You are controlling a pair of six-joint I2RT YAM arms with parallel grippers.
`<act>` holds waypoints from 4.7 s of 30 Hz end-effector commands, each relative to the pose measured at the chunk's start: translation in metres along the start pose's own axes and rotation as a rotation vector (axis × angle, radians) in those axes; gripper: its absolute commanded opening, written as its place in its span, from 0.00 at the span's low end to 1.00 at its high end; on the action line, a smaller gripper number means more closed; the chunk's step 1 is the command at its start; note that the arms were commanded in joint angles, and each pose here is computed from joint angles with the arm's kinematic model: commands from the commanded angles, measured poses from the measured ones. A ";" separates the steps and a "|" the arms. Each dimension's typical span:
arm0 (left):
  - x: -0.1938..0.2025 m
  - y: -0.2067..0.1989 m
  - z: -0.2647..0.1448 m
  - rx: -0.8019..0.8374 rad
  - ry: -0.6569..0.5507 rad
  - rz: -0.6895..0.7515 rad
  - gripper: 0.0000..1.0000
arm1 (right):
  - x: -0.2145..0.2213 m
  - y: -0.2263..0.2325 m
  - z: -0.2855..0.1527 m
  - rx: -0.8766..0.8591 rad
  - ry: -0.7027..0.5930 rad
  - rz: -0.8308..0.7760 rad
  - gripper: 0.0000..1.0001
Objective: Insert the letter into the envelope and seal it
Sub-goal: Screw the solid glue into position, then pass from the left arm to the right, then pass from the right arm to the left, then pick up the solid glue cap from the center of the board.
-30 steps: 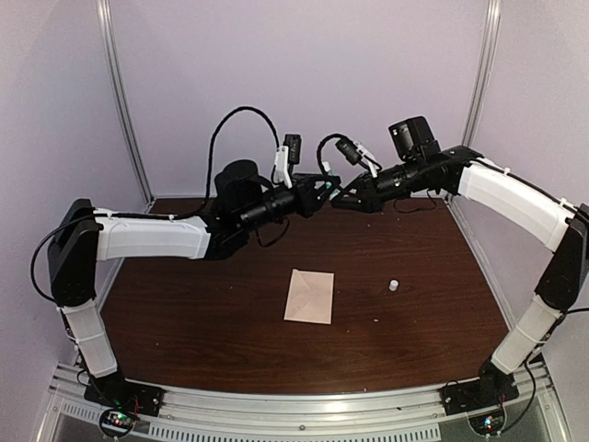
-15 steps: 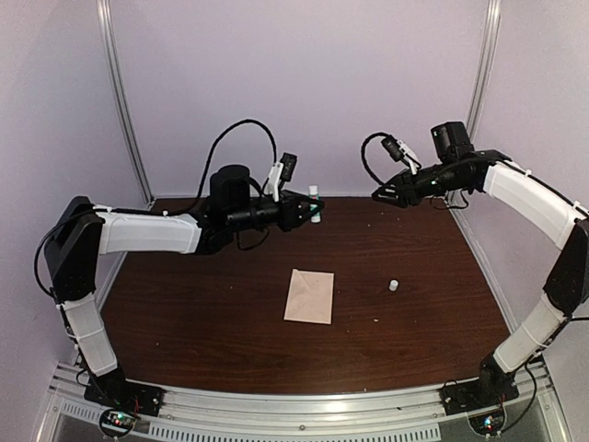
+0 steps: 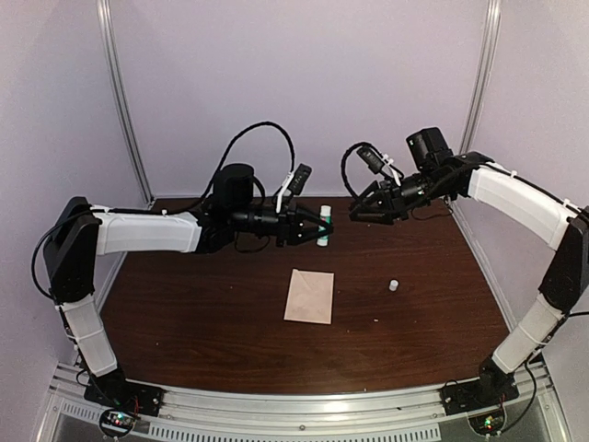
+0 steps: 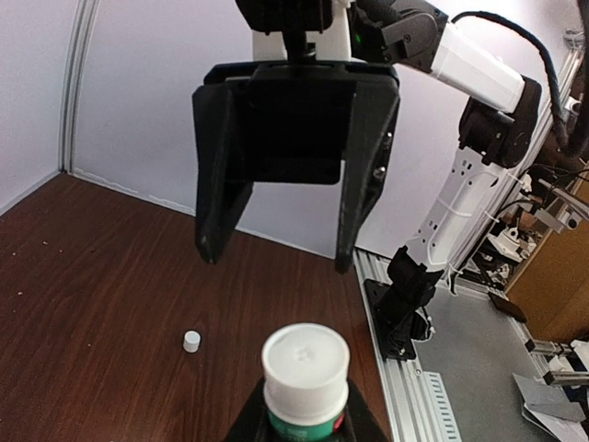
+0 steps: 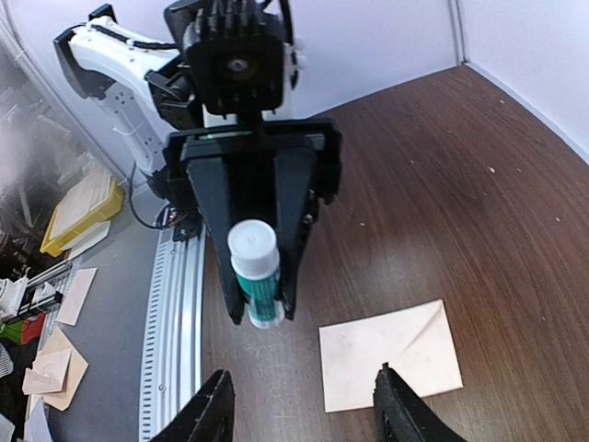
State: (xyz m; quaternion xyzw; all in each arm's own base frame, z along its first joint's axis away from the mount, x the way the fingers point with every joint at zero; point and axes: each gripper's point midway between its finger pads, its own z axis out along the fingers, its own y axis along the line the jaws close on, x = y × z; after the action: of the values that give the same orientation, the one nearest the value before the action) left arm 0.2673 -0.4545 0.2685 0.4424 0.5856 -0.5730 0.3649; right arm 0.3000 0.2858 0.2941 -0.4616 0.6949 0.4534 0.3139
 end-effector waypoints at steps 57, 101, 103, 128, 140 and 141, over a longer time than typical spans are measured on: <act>-0.009 0.006 0.015 -0.009 -0.051 -0.033 0.39 | -0.053 0.020 0.024 -0.204 -0.129 0.019 0.07; 0.108 0.057 -0.020 -0.327 0.376 -0.226 0.05 | 0.224 -0.146 -0.040 0.607 0.785 0.112 0.40; 0.108 0.058 -0.021 -0.332 0.375 -0.227 0.05 | 0.230 -0.146 -0.035 0.592 0.806 0.122 0.42; 0.110 0.058 -0.020 -0.317 0.368 -0.237 0.05 | 0.248 -0.145 -0.017 0.519 0.839 0.188 0.29; 0.111 0.058 -0.018 -0.310 0.364 -0.245 0.05 | 0.245 -0.141 -0.019 0.522 0.838 0.182 0.31; 0.112 0.057 -0.018 -0.308 0.364 -0.246 0.05 | 0.247 -0.142 -0.019 0.524 0.844 0.183 0.31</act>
State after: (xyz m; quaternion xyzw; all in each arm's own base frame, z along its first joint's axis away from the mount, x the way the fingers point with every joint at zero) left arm 0.2804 -0.4274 0.1291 0.4017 0.7849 -0.4157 0.2230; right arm 0.3385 0.1562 0.0387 -0.4449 0.8904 0.0675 0.0687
